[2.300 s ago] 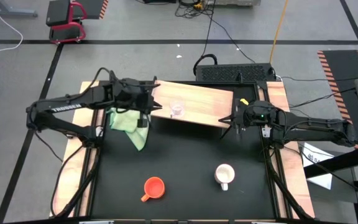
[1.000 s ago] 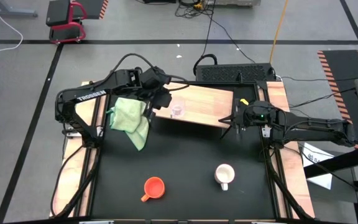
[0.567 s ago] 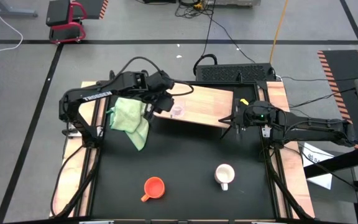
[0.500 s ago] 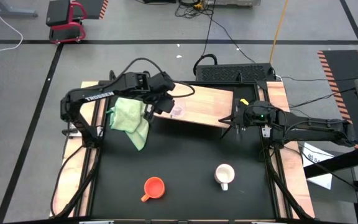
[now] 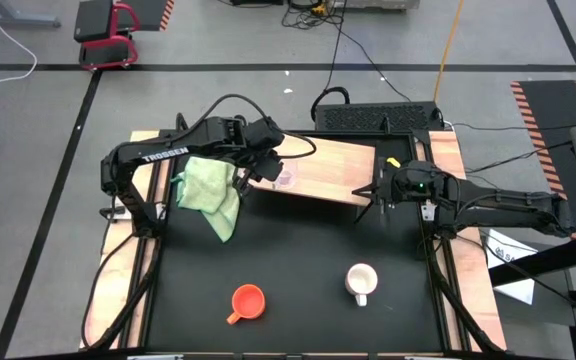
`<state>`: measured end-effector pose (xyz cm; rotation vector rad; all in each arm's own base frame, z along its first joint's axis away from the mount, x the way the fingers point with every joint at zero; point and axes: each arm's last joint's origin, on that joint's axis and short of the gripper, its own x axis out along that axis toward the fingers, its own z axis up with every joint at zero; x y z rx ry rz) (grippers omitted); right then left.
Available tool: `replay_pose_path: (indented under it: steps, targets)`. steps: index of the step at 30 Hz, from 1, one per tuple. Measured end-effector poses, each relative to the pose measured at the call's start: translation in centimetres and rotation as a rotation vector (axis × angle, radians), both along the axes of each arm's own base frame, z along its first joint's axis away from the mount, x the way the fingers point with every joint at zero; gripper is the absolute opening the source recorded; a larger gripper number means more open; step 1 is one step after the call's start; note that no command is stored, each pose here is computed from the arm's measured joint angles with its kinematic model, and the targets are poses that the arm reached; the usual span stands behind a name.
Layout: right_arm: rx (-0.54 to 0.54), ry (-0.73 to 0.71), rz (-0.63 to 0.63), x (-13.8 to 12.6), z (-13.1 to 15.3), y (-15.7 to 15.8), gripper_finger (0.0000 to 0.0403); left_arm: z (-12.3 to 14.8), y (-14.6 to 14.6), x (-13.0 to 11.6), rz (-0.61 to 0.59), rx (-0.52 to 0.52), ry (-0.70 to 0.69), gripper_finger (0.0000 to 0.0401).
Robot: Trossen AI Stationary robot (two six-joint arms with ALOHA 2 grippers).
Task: Stack small to large cups/mugs on shelf
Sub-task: Put the transparent mug on the shelf
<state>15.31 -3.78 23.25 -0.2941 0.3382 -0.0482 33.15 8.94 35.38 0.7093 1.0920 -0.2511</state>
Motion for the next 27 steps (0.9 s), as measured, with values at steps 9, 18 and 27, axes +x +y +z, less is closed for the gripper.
replay_pose_path:
  steps: [9,18,27]
  targets:
    - [0.003,0.011,-0.017,0.1,-0.2,-0.3,0.0000,0.1,-0.1,0.2,-0.028,-0.026,-0.026,0.0117]
    - [0.002,0.011,-0.016,0.1,-0.2,-0.3,0.0000,-1.0,0.5,0.9,-0.014,-0.046,-0.003,0.0063]
    - [0.003,0.012,-0.015,0.1,-0.2,-0.3,0.0000,-1.4,1.4,1.0,0.026,-0.056,0.003,0.0006]
